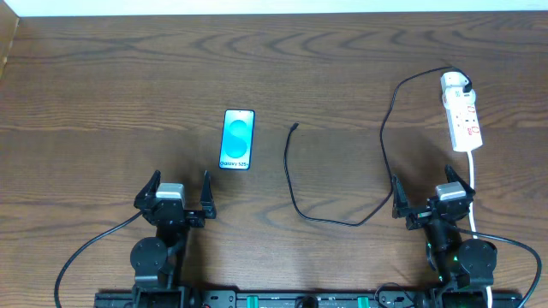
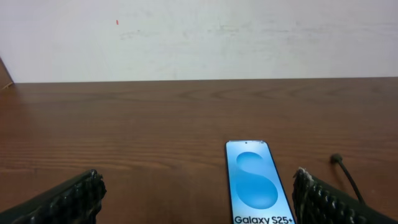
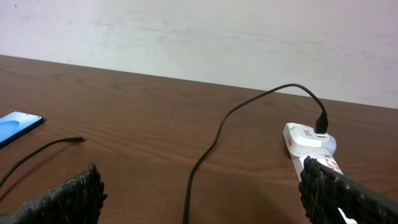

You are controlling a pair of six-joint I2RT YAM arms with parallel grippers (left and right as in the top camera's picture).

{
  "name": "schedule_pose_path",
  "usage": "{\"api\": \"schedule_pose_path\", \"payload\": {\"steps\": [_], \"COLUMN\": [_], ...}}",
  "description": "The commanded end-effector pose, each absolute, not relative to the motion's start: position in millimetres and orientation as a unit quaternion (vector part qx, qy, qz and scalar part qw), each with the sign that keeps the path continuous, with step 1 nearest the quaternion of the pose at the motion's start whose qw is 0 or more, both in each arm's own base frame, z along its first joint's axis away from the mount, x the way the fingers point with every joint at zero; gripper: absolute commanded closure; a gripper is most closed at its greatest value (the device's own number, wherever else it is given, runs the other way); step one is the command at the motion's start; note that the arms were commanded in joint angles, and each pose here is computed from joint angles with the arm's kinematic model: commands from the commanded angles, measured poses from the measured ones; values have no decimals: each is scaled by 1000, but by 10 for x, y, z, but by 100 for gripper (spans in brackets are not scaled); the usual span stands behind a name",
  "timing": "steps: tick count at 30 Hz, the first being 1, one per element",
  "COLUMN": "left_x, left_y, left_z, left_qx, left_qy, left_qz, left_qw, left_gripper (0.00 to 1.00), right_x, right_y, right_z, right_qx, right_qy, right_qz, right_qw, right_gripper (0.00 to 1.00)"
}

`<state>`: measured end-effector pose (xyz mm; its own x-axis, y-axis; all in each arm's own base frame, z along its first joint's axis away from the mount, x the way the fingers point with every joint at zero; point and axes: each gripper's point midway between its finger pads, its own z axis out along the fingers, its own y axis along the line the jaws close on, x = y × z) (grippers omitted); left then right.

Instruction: Plug charger to phone and switch on socket

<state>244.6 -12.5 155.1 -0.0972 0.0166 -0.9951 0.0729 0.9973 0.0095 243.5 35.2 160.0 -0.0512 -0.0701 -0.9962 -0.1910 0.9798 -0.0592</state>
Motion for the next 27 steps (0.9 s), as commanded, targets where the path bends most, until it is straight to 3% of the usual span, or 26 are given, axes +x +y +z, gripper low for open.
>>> {"api": "schedule_pose_path", "payload": {"steps": [1,15,27], "left_x": [2453,2471,2926], "left_y": [-135,-128,-191], "left_z": [1502,1887,2582], "left_qx": [33,27,37], "left_qy": [741,731,775], "left_qz": [-21,-23,-38], "left_qw": [671,681,630], "left_gripper": [2,2,2], "right_x": [2433,2433,2433], "right_y": [355,355,355], "right_z": [1592,1592,1592], "right_qx": [-86,-86,-86], "right_qy": [724,724,724], "right_qz": [49,49,49], "right_qw": [682,682,682], "right_gripper": [1,1,1]}}
